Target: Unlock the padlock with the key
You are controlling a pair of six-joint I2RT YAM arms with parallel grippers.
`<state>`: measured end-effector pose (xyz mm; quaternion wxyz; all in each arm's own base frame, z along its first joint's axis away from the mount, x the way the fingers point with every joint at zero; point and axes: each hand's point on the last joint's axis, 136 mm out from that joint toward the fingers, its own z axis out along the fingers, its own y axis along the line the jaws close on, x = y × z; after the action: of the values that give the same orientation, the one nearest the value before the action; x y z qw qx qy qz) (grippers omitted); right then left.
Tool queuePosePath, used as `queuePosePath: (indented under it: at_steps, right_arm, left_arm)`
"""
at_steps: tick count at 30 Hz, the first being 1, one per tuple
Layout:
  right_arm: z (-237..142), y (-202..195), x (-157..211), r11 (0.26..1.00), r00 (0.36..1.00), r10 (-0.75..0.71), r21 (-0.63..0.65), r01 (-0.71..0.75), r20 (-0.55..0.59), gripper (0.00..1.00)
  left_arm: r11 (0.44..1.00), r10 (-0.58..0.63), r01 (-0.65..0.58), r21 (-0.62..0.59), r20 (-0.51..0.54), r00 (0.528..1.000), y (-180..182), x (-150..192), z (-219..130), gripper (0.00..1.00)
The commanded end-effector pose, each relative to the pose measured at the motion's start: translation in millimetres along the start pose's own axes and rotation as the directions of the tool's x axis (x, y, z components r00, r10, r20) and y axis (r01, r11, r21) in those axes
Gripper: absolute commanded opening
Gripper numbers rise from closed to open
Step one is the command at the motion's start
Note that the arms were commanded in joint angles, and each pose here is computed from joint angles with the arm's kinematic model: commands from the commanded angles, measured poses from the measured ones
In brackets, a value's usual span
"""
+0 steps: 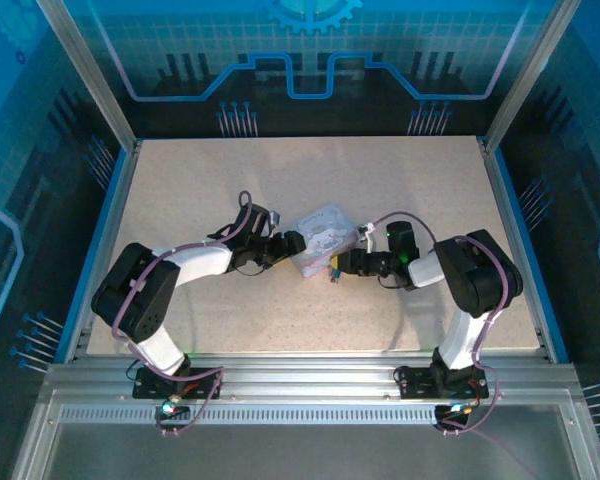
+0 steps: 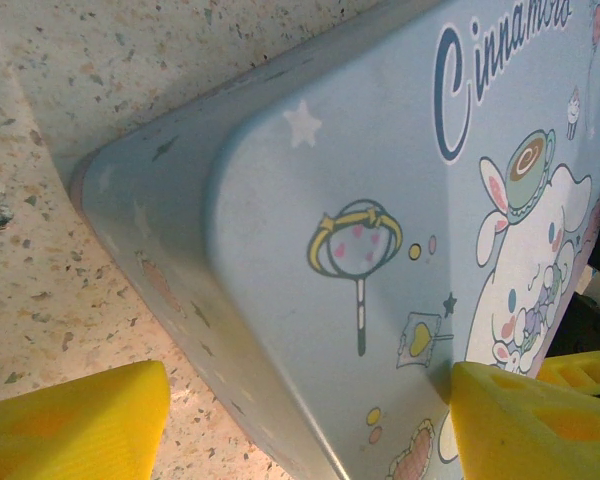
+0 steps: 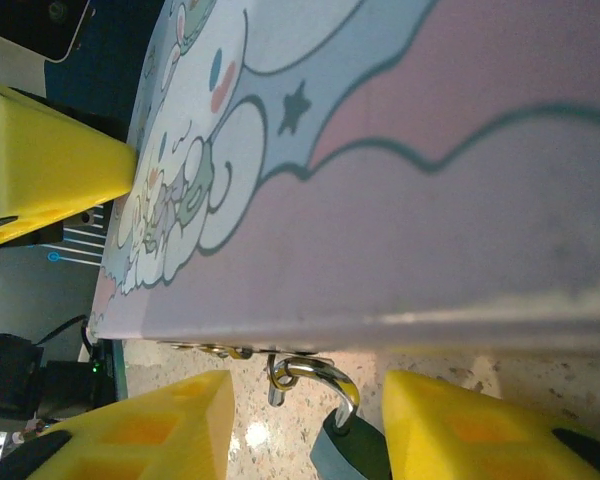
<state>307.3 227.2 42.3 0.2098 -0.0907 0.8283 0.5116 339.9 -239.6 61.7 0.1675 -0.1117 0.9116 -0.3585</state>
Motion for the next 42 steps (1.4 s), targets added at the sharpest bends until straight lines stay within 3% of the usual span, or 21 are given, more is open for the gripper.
queuePosePath:
  at_steps: [1,20,32,42]
  right_arm:
    - [4,10,1,0.999,0.999,-0.031,-0.041,0.03,-0.014,0.41]
    - [-6,16,4,0.998,0.998,-0.059,-0.031,0.058,-0.01,0.27]
    - [-5,11,5,0.999,0.999,-0.04,-0.019,0.039,-0.017,0.09]
    - [-7,5,0,1.0,1.0,0.0,0.012,-0.001,0.031,0.0]
  left_arm:
    - [0.987,-0.068,0.057,-0.152,-0.062,0.996,40,25,0,0.74]
    - [0.986,-0.069,0.058,-0.154,-0.062,0.996,41,26,0,0.74]
    - [0.987,-0.066,0.057,-0.152,-0.059,0.996,40,26,-1,0.74]
    - [0.986,-0.067,0.058,-0.157,-0.054,0.996,41,26,-4,0.74]
